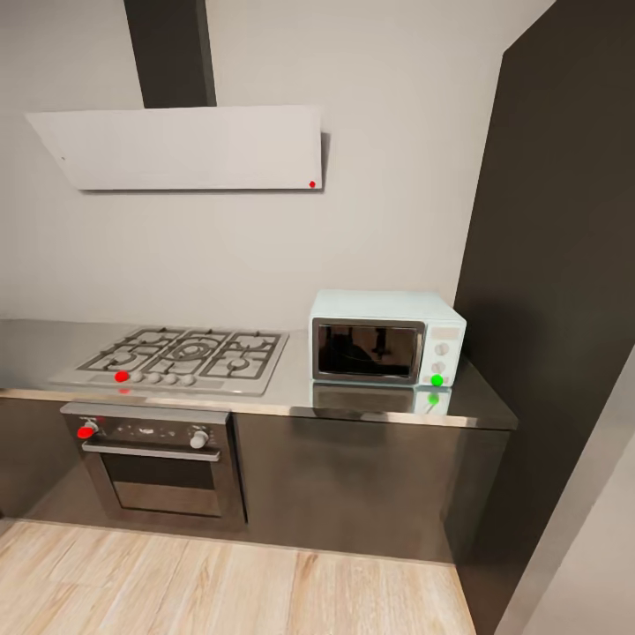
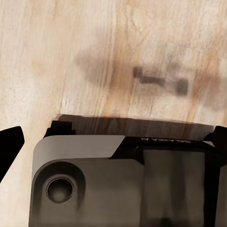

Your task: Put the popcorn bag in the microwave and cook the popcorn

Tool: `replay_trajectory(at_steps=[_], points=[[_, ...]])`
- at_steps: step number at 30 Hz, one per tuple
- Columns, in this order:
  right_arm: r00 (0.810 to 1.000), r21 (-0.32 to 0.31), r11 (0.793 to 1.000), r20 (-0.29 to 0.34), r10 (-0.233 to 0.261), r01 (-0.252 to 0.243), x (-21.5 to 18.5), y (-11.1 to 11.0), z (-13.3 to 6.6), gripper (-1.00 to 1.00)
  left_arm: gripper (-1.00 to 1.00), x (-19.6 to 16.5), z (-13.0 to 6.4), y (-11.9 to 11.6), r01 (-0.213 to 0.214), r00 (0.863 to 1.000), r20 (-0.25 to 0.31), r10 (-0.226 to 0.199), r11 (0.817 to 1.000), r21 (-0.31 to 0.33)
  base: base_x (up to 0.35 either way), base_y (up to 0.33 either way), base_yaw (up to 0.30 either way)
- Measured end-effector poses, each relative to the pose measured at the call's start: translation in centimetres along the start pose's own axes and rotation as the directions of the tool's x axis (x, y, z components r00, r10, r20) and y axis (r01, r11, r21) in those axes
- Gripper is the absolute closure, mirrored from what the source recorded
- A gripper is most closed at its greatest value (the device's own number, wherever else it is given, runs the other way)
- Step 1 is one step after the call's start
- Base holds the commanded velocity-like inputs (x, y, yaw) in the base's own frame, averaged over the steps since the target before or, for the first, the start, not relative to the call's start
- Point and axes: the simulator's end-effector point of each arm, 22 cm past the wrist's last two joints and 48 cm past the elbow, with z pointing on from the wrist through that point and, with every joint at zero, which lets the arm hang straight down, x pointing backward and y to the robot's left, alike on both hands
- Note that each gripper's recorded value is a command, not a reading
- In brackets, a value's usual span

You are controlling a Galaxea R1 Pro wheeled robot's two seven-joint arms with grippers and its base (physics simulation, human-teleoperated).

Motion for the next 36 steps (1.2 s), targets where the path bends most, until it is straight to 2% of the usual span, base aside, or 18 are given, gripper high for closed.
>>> replay_trajectory(at_steps=[36], points=[[1.000,0.000,1.000,0.000,0.000,0.000,0.00,0.00,0.00,1.00,-1.00,0.00,0.00,0.01,0.000,1.000,0.000,0.000,1.000,0.000,0.000,0.000,0.000]])
